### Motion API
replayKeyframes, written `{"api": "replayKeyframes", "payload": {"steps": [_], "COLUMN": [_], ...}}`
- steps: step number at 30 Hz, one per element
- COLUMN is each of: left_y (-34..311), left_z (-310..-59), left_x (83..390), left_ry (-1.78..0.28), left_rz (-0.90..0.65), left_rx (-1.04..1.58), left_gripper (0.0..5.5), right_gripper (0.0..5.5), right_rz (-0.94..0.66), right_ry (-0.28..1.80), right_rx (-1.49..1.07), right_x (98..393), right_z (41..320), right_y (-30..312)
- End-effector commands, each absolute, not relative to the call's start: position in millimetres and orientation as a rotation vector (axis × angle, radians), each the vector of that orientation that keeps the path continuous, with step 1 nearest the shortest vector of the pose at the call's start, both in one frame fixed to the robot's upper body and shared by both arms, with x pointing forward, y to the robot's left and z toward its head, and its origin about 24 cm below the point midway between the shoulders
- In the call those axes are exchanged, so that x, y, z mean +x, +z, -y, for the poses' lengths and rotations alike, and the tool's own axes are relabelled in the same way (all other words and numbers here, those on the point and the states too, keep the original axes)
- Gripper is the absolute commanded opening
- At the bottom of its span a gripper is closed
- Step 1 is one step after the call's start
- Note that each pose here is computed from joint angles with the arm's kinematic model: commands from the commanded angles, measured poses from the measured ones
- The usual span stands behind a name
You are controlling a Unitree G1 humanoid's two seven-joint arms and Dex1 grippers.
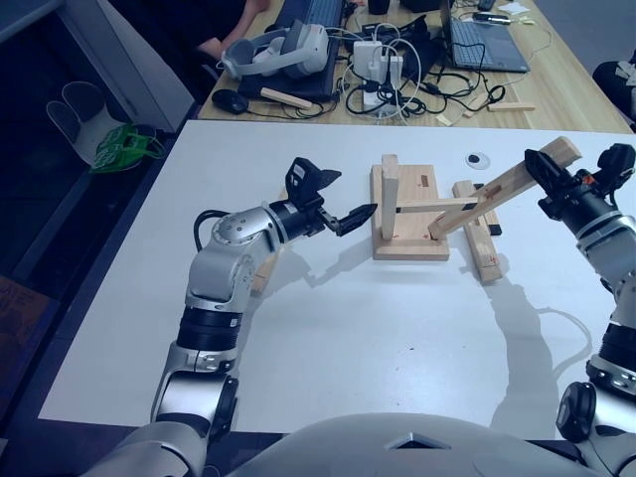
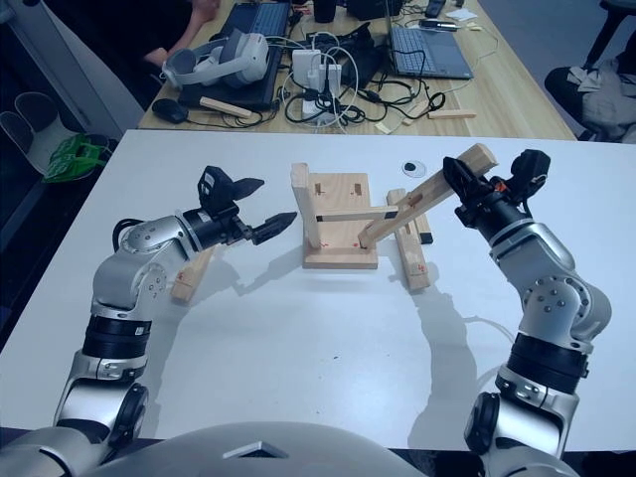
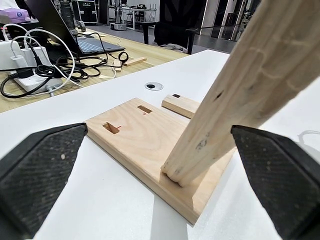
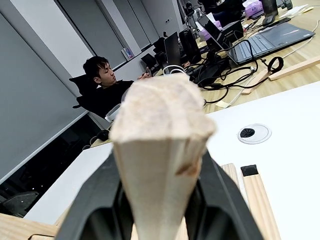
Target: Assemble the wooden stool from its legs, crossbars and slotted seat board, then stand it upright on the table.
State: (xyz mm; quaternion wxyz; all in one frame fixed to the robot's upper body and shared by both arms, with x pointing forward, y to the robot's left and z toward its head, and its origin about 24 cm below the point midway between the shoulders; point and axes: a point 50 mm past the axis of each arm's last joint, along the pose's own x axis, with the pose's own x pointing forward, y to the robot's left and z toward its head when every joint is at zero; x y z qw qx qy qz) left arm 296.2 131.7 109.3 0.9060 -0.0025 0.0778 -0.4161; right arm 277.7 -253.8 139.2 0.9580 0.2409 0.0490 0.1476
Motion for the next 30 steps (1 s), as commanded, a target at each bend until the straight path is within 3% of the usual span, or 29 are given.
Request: {"api": "replayKeyframes", "payload": {"steps": [1,6,11,22,30], "left_y": [109.2,115.0,117.3,108.7,108.1], "left_z": [-143.3,-164.8,-175.4,-174.4,-170.3], "left_x": [305.8,327.6,335.0,335.0,336.1], "left_ry": [-0.742,-0.43,-0.258,-0.187,-0.201], "left_rz": [-0.161,-0.074,-0.015,-0.012,-0.009], "left_rx": [-0.006,-0.09,-0.159,-0.219,-0.203], "left_gripper": [5.4,5.4,5.4,5.4,5.4], "right_gripper": [1.01,1.01,1.01,1.01,1.01], "right_rz": [-0.221,-0.29,-0.326,-0.342,-0.389], "right_ry": [0.252,0.257,0.253,0.106,0.131], "right_rx": [0.407,0.378,0.383,0.502,0.097], "right_x": [273.9,275.8,282.6,286.9,288.6], "right_z": [259.8,254.8,245.6,258.6,238.6], "right_y": [121.4,120.9,132.1,143.5,137.6]}}
